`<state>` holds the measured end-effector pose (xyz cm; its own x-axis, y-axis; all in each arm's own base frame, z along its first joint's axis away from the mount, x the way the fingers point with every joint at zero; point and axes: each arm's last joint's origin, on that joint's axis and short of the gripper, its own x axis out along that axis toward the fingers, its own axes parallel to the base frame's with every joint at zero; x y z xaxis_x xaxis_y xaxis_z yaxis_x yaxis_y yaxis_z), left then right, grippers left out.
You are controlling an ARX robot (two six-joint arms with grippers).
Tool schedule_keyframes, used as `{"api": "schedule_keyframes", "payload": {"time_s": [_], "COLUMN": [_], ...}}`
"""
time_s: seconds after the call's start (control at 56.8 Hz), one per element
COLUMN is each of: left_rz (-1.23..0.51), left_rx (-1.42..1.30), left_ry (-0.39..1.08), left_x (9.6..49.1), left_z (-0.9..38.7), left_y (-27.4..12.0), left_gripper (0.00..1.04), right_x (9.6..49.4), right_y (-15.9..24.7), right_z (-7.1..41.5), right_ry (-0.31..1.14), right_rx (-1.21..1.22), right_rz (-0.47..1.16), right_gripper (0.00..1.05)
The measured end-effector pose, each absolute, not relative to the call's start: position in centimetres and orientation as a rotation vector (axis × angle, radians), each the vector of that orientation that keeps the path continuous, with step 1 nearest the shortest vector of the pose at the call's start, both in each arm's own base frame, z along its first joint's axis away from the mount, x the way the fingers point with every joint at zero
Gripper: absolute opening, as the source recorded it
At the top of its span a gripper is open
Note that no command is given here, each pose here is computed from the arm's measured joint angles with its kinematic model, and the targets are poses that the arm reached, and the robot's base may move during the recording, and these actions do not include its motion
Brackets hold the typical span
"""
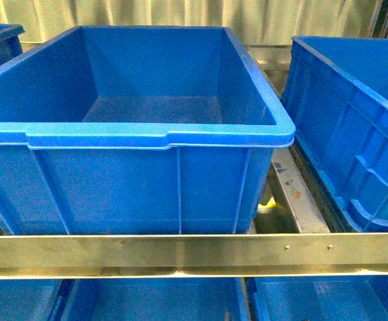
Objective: Pick red and yellow buttons and place in box
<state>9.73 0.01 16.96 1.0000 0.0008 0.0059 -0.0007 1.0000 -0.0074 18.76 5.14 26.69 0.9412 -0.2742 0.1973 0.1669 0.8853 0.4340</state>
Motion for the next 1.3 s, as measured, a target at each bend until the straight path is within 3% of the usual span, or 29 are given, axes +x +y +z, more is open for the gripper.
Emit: {"api": "schedule_keyframes", "payload": {"time_s": [0.194, 0.352, 0.775, 1.021, 1.162, 1.303], "left_rz": [0.001, 0.001, 0.001, 0.001, 0.001, 0.001], "left_rx": [-0.007, -0.007, -0.007, -0.007, -0.007, -0.007], "left_ry": [-0.006, -0.006, -0.006, -0.006, -0.006, -0.006], "left_x": [9.7, 9.7, 9.7, 9.7, 9.7, 9.7], "left_z": [17.0, 17.0, 17.0, 17.0, 17.0, 17.0], "left_y": [0.0, 0.0, 0.0, 0.0, 0.0, 0.0], "left_gripper": [0.97, 0.97, 0.97, 0.97, 0.97, 0.97], "right_x": [26.8, 34.4, 47.8, 49.7, 49.6, 48.7], "right_y": [1.8, -2.7, -10.6, -11.6, -11.6, -11.4], "right_z": [32.9, 35.0, 25.9, 21.6, 22.1, 23.1], "right_ry": [-0.363, -0.328, 0.183, 0.264, 0.211, 0.192], "right_rx": [0.326, 0.284, 0.27, 0.232, 0.237, 0.24], "right_rz": [-0.243, -0.359, -0.549, -0.585, -0.583, -0.578], "right_gripper": [0.42, 0.42, 0.42, 0.42, 0.67, 0.87]}}
